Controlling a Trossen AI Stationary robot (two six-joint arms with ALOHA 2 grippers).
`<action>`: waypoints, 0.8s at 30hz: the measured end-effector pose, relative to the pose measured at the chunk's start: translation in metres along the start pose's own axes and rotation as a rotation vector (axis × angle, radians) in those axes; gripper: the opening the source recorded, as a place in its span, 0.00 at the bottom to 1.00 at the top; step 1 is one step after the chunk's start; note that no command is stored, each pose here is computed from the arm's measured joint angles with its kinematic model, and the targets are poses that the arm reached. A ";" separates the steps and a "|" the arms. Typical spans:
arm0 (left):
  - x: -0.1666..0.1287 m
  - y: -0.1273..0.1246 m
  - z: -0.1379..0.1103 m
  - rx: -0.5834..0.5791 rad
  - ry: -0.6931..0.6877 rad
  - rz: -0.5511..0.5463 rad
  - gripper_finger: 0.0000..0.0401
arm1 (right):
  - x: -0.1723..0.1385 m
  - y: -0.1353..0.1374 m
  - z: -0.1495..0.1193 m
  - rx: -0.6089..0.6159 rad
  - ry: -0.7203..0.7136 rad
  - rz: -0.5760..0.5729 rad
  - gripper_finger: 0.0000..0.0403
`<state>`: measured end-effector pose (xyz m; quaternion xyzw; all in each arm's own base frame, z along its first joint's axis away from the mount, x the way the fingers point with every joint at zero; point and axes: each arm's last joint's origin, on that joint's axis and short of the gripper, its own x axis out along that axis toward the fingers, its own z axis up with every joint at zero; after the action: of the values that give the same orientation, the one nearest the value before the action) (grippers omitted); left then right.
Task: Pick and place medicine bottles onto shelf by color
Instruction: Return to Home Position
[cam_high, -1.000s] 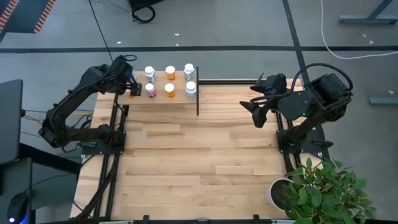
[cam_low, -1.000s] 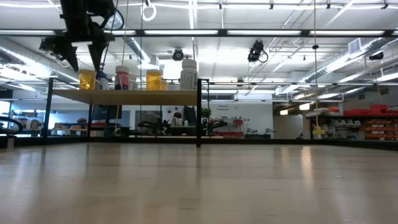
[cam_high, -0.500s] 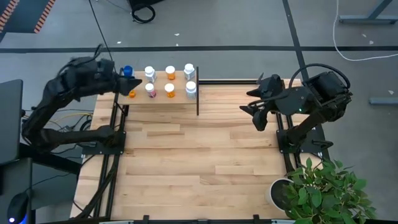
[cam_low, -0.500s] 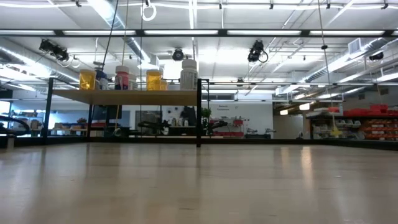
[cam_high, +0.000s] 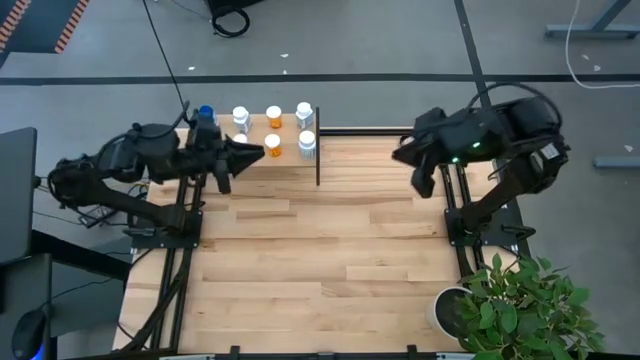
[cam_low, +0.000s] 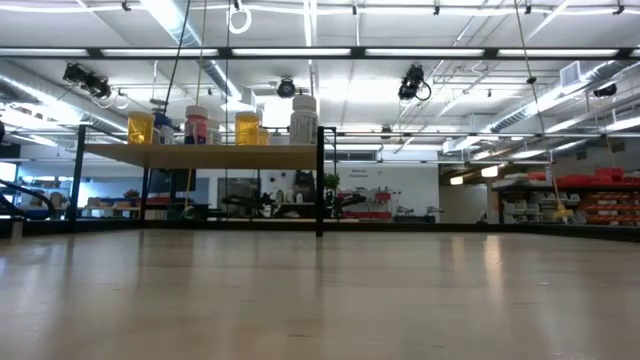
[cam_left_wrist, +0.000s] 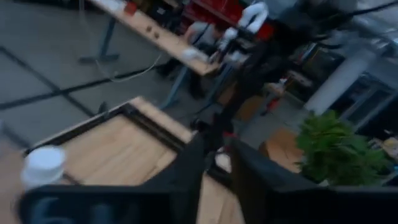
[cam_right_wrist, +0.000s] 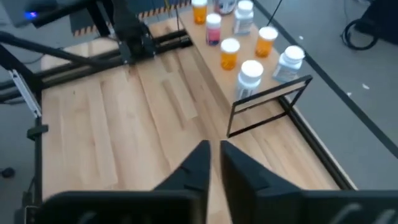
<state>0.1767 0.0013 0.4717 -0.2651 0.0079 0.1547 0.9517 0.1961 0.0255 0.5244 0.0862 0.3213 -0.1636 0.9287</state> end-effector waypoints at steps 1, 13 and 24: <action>0.000 -0.004 0.000 0.008 -0.013 -0.018 0.18 | -0.005 -0.003 -0.001 0.004 -0.013 0.003 0.09; -0.002 -0.046 -0.005 0.108 -0.133 -0.203 0.01 | -0.039 -0.020 -0.001 0.077 -0.272 0.114 0.02; 0.036 -0.067 -0.033 0.183 -0.110 -0.192 0.01 | 0.057 -0.001 -0.063 0.163 -0.312 0.325 0.01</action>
<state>0.2335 -0.0590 0.4737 -0.1678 -0.0559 0.0759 0.9813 0.2026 0.0268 0.4398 0.1851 0.1418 -0.0484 0.9712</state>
